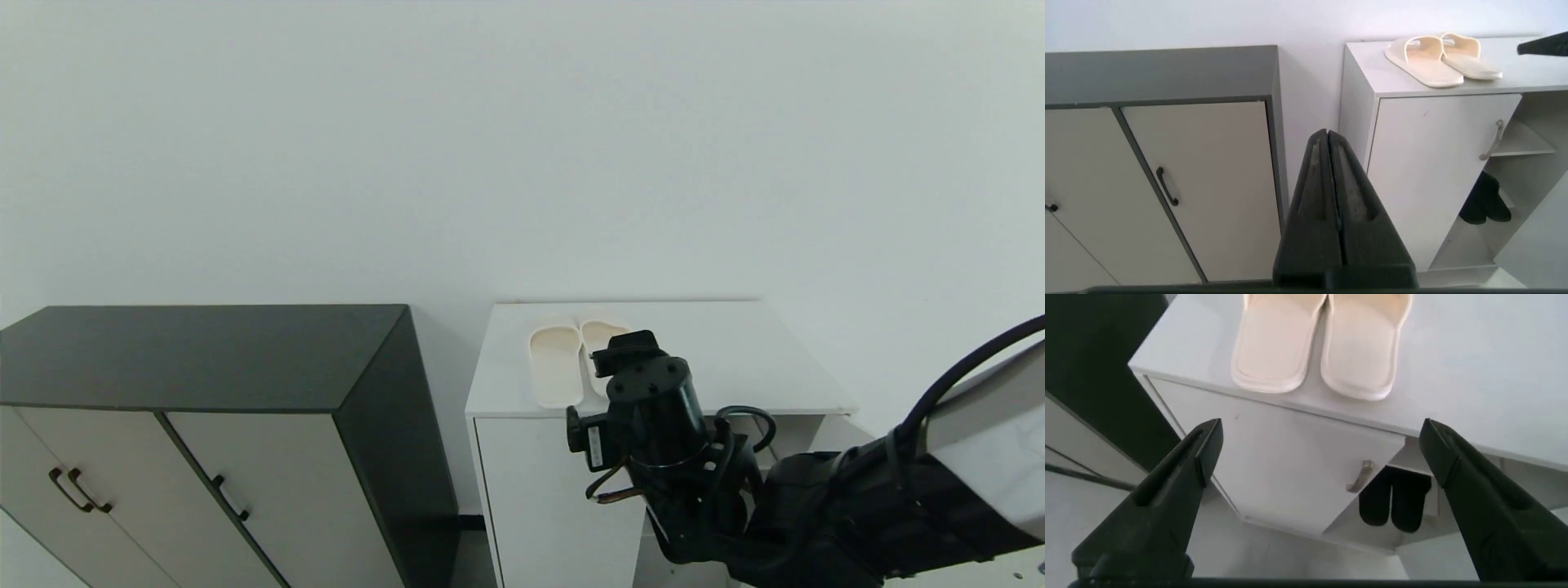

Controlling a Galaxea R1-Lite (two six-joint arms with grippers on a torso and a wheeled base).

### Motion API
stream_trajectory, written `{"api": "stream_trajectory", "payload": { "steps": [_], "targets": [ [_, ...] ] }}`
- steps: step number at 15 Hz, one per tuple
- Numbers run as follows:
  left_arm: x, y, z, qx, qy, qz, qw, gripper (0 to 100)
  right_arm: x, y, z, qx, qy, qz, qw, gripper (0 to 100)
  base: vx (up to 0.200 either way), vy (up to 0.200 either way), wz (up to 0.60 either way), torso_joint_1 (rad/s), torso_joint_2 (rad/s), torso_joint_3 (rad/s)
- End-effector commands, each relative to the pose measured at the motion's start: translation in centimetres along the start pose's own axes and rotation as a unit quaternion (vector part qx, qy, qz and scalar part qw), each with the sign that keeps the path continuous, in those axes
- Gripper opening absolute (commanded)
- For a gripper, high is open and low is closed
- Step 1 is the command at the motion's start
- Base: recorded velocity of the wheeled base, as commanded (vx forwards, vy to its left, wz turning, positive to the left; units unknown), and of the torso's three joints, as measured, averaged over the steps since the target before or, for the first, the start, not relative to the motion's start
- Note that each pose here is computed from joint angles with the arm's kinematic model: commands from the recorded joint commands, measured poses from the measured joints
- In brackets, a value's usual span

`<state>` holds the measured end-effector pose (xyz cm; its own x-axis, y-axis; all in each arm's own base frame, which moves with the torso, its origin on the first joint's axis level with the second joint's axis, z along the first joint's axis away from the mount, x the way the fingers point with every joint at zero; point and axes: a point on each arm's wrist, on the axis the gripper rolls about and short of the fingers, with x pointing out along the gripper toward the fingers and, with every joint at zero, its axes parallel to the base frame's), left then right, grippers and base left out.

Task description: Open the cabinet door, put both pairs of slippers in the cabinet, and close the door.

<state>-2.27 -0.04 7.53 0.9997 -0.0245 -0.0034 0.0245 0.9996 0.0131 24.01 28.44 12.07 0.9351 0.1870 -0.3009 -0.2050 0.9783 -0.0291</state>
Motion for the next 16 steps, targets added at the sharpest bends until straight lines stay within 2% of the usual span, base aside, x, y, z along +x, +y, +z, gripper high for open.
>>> {"api": "stream_trajectory", "payload": {
  "steps": [1, 10, 16],
  "targets": [
    [0.0, 0.0, 0.0, -0.001, 0.000, 0.001, 1.0000, 0, 1.2, 0.7, -1.4, -0.006, 0.014, -0.003, 1.000, 100, 0.200, 0.000, 0.00, 0.002, 0.00, 0.002],
    [0.0, 0.0, 0.0, -0.003, 0.000, 0.001, 1.0000, 0, 2.9, 1.2, -3.0, 0.014, 0.026, -0.006, 1.000, 100, 0.200, 0.000, 0.00, 0.004, 0.00, 0.001],
    [0.0, 0.0, 0.0, -0.004, 0.000, 0.001, 1.0000, 0, 5.6, 0.5, -4.0, 0.036, 0.022, 0.005, 0.999, 100, 0.000, 0.000, 0.00, 0.000, 0.00, 0.000]
  ]
}}
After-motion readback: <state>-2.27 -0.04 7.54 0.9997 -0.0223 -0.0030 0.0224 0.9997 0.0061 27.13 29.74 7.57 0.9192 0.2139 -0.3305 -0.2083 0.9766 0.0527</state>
